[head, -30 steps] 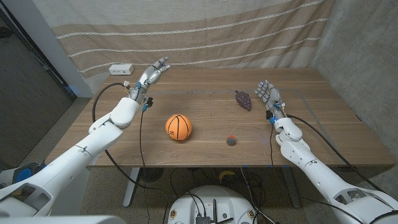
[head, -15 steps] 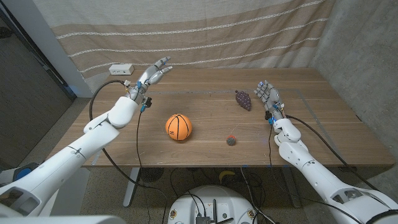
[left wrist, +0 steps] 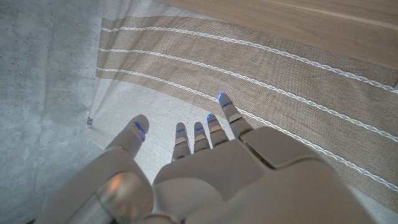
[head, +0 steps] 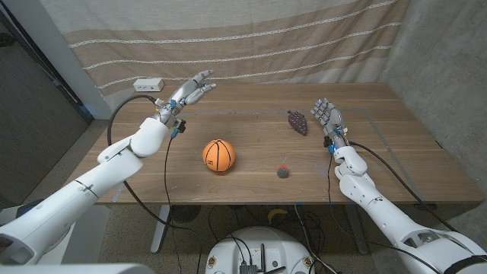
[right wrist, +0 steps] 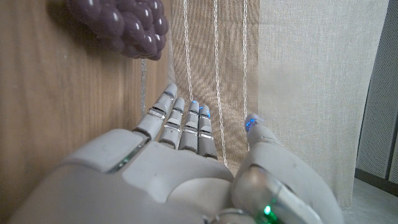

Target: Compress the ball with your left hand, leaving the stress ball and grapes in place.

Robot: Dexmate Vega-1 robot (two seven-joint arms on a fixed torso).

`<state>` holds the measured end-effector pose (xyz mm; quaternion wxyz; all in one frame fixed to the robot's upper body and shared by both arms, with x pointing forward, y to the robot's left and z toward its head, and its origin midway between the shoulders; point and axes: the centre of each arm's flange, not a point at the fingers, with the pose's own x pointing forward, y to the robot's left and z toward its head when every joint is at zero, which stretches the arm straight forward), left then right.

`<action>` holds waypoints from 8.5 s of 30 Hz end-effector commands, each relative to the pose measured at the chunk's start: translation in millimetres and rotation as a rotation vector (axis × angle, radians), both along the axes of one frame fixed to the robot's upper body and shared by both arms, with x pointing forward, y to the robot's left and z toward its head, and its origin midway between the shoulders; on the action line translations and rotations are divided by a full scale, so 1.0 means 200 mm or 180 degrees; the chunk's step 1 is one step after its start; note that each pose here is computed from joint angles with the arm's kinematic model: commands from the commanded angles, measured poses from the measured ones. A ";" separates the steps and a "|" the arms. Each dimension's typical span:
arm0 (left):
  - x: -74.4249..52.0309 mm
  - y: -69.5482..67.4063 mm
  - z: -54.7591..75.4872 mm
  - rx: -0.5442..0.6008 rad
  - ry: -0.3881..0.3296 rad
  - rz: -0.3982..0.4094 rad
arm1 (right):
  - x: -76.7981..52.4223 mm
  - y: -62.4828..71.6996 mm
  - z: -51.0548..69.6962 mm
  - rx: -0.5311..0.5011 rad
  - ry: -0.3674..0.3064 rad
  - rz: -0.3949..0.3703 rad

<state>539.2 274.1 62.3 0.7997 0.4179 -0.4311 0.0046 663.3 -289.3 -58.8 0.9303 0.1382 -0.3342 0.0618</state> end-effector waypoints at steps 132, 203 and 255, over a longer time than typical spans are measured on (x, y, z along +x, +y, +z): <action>-0.49 -0.31 -0.35 0.1517 0.0561 0.1469 | -0.32 -0.10 -0.22 -0.0086 -0.0257 -0.0013; -0.36 -0.40 -0.54 0.1990 0.1208 0.1668 | -0.37 -0.13 -0.26 -0.0100 -0.0266 -0.0061; -0.13 -0.40 -0.69 0.2102 0.1691 0.1510 | -0.36 -0.13 -0.25 -0.0177 -0.0192 -0.0167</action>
